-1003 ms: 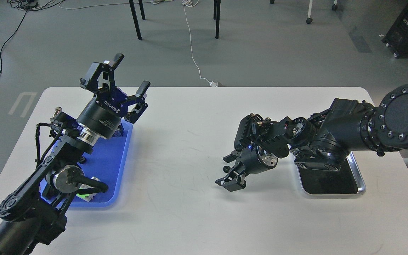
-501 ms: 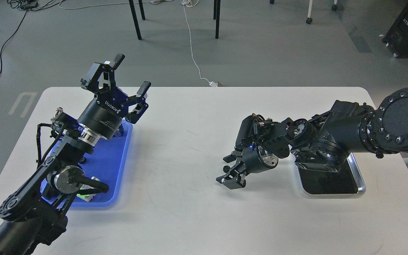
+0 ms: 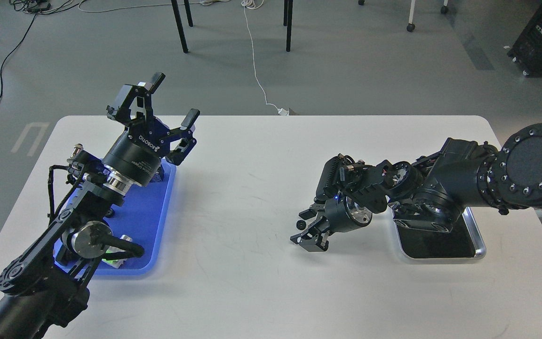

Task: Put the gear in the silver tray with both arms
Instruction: 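Reach the right gripper to the black gear and grasp it, then lift the gear with the right gripper and carry it over the silver tray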

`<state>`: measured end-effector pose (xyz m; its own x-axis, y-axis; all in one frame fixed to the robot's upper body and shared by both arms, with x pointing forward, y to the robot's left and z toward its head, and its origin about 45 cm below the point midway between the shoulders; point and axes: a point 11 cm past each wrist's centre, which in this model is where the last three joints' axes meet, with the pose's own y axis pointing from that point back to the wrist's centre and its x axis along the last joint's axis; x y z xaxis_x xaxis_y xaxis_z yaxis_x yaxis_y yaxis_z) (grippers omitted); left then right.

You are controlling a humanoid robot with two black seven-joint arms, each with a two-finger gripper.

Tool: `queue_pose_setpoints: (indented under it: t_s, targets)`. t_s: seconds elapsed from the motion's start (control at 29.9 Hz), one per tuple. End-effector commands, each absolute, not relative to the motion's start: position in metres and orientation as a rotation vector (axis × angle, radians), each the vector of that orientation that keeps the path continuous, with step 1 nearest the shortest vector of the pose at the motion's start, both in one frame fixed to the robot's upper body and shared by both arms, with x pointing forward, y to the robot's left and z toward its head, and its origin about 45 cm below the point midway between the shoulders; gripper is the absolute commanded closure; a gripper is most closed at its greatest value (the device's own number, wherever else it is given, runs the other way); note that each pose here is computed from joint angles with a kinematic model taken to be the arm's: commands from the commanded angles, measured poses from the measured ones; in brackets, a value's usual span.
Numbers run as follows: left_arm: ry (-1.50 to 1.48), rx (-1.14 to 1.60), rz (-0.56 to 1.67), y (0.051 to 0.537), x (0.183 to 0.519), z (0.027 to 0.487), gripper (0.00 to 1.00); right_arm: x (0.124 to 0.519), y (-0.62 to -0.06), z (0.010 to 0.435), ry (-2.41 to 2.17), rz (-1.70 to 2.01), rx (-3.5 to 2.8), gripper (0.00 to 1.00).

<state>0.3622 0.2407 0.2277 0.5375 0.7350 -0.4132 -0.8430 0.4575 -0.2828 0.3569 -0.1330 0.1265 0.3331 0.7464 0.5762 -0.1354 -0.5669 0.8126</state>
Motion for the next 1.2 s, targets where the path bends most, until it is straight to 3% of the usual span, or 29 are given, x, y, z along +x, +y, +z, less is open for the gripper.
queue_pose_setpoints:
  t_s: [0.0,0.37,0.47,0.57,0.7,1.07,1.17]
  targets:
    - [0.248,-0.488,0.983,0.240,0.362,0.227,0.02,0.357,-0.133,0.126,0.545,1.346,1.773,0.44]
    - [0.250,-0.489,0.984,0.240,0.362,0.227,0.02,0.359,-0.134,0.123,0.537,1.346,1.769,0.48]
    - [0.250,-0.489,0.984,0.240,0.362,0.227,0.02,0.359,-0.135,0.123,0.535,1.345,1.768,0.56]
    - [0.250,-0.489,0.984,0.240,0.362,0.227,0.02,0.359,-0.135,0.123,0.535,1.345,1.768,0.73]
    - [0.251,-0.488,0.984,0.240,0.361,0.226,0.02,0.359,-0.135,0.123,0.535,1.345,1.768,0.84]
    - [0.246,-0.492,0.978,0.239,0.361,0.229,0.02,0.366,-0.142,0.132,0.511,1.349,1.757,0.84]
    - [0.244,-0.492,0.974,0.238,0.360,0.230,0.02,0.385,-0.154,0.155,0.460,1.371,1.715,0.84]
